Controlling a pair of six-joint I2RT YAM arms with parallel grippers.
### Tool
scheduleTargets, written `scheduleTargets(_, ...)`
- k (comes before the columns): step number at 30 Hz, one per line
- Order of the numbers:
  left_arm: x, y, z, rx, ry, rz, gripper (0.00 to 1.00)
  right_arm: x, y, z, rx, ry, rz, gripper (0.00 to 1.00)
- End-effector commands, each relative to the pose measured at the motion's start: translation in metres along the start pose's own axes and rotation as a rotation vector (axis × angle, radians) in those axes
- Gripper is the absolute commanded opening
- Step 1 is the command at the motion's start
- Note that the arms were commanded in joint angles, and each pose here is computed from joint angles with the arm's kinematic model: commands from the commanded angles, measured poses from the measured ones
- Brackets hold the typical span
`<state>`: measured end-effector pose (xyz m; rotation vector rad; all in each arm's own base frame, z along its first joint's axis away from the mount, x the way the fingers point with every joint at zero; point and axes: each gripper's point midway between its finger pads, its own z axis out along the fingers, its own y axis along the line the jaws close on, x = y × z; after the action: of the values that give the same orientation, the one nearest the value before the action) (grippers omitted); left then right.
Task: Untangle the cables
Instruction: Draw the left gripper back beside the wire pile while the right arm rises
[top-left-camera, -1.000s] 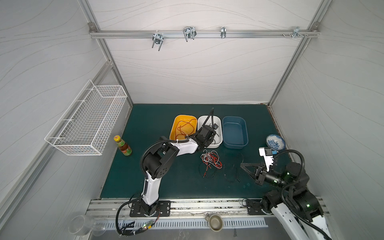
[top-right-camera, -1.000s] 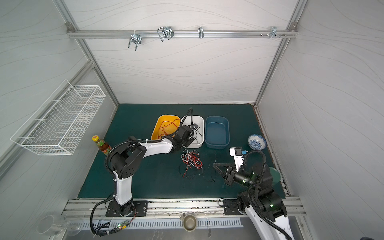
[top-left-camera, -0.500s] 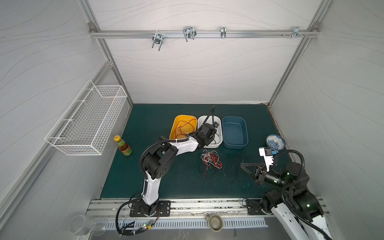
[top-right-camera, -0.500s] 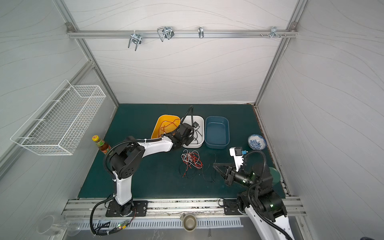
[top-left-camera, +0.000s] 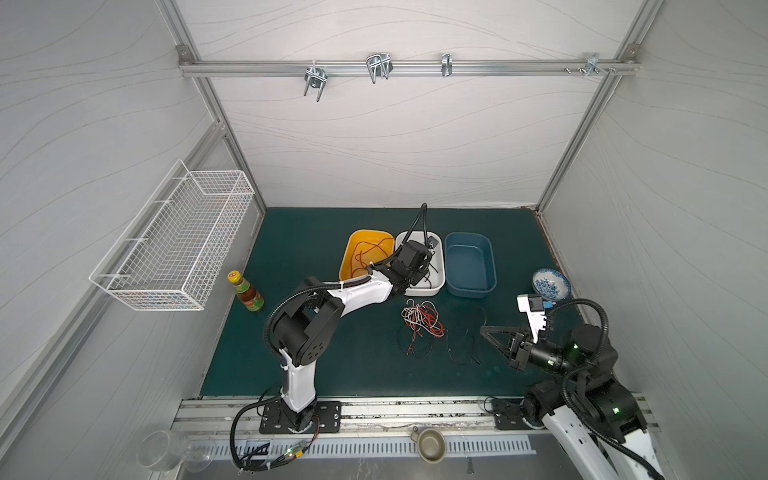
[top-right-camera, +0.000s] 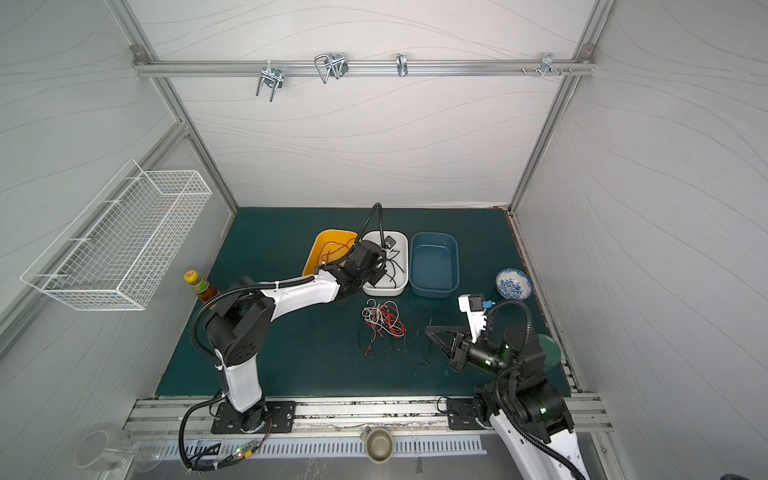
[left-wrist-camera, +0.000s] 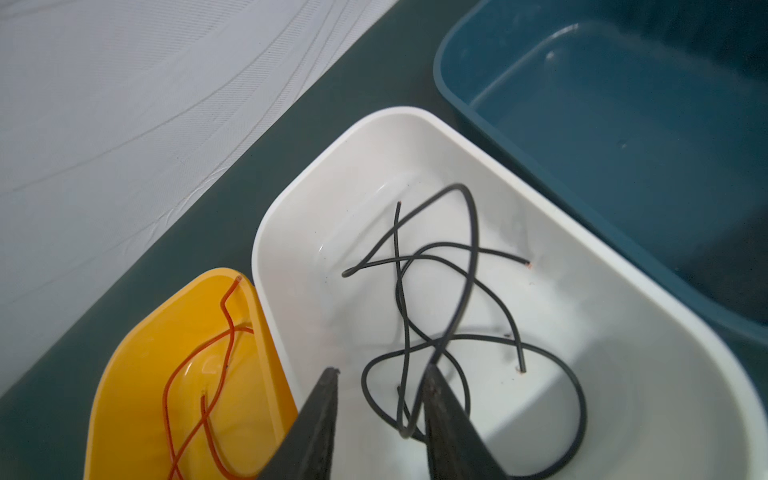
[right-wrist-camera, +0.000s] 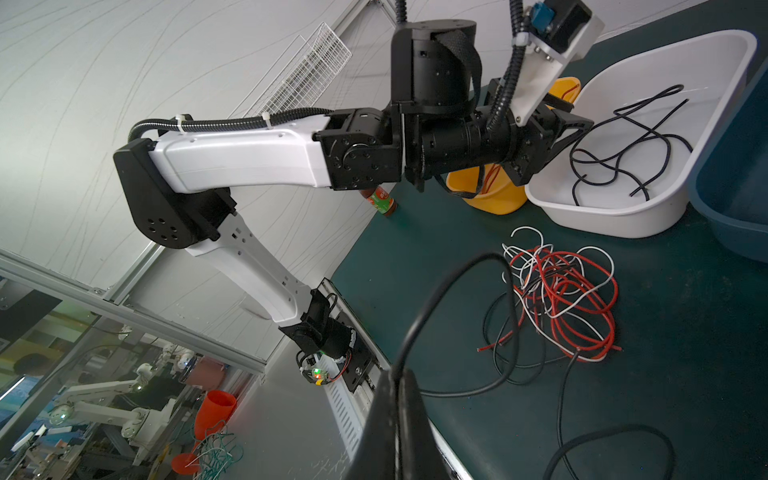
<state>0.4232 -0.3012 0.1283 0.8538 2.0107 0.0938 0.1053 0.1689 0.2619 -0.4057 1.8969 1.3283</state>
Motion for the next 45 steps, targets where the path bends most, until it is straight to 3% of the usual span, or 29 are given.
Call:
scheduleTargets(1, -0.031, 0.017, -0.018, -0.031, -0.08, -0.016, 0.38, -0.004, 0.006, -0.002, -0.006, -0.003, -0.026, 0.0)
scheduleTargets(9, -0.057, 0.036, -0.051, -0.056, -0.145, -0.058, 0.39, -0.004, 0.003, -0.001, 0.009, -0.002, -0.02, 0.0)
scheduleTargets(14, -0.08, 0.058, -0.091, -0.078, -0.225, -0.158, 0.4, -0.007, 0.0, -0.002, 0.034, -0.008, -0.02, 0.0)
scheduleTargets(15, -0.084, 0.063, -0.102, -0.077, -0.248, -0.186, 0.49, -0.009, -0.001, -0.002, 0.045, -0.011, -0.018, 0.0)
scheduleTargets(17, -0.088, 0.069, -0.122, -0.065, -0.277, -0.236, 0.6, -0.012, -0.002, -0.001, 0.057, -0.011, -0.014, 0.0)
scheduleTargets(20, -0.087, 0.079, -0.153, -0.058, -0.299, -0.315, 0.62, -0.02, 0.001, 0.001, 0.058, -0.006, -0.008, 0.0)
scheduleTargets(21, -0.083, 0.082, -0.164, -0.057, -0.299, -0.337, 0.71, -0.023, 0.004, 0.001, 0.054, -0.006, -0.008, 0.0)
scheduleTargets(23, -0.072, 0.089, -0.184, -0.062, -0.293, -0.378, 0.74, -0.027, 0.008, 0.001, 0.048, -0.007, -0.01, 0.0)
scheduleTargets(24, -0.063, 0.092, -0.194, -0.069, -0.285, -0.395, 0.93, -0.031, 0.01, 0.001, 0.05, -0.012, -0.011, 0.0)
scheduleTargets(25, -0.054, 0.095, -0.202, -0.079, -0.273, -0.418, 0.99, -0.034, 0.011, 0.0, 0.051, -0.017, -0.013, 0.0)
scheduleTargets(32, 0.035, 0.103, -0.262, -0.104, -0.137, -0.578, 1.0, -0.06, 0.017, 0.01, 0.062, -0.009, 0.002, 0.0)
scheduleTargets(36, 0.08, 0.104, -0.284, -0.13, -0.128, -0.664, 1.0, -0.085, 0.021, 0.02, 0.068, -0.011, 0.007, 0.0)
scheduleTargets(39, 0.102, 0.099, -0.291, -0.112, -0.133, -0.716, 1.0, -0.107, 0.021, 0.031, 0.077, -0.022, 0.01, 0.0)
scheduleTargets(45, 0.133, 0.09, -0.282, -0.128, -0.09, -0.696, 1.0, -0.147, 0.022, 0.063, 0.084, -0.027, -0.009, 0.0)
